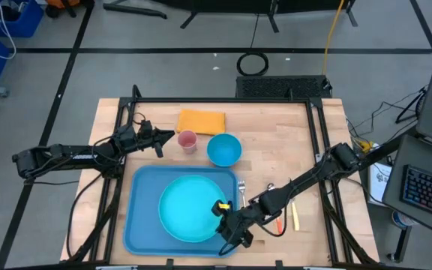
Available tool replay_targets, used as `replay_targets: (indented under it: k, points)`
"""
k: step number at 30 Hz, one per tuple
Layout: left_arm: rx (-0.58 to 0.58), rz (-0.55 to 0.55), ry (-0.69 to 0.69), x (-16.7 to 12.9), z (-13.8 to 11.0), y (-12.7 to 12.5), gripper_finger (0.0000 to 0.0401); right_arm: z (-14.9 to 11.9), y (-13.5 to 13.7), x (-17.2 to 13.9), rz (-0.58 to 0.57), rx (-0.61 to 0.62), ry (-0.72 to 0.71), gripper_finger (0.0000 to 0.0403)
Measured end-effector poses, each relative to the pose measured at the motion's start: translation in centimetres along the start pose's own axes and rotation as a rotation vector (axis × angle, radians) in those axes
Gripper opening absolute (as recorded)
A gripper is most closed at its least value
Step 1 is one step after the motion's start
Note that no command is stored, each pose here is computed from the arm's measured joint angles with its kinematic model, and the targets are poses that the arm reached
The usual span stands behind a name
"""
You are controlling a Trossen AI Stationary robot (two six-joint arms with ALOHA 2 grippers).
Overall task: Set up tray
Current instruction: Put the green plate on top of the blue tray
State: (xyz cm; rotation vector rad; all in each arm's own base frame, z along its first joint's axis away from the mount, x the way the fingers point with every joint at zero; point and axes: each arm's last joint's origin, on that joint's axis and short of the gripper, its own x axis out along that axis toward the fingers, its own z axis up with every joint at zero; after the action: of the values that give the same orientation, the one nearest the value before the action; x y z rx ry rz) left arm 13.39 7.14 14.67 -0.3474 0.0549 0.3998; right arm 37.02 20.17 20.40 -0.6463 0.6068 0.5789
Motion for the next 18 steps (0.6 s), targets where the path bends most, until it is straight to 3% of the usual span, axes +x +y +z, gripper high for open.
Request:
replay_targets:
  k: [18]
  points:
    - [-0.001,0.0,0.0,0.0,0.0,0.0,0.0042,-1.8,-2.5,1.5,0.138,0.035,-0.045,0.0]
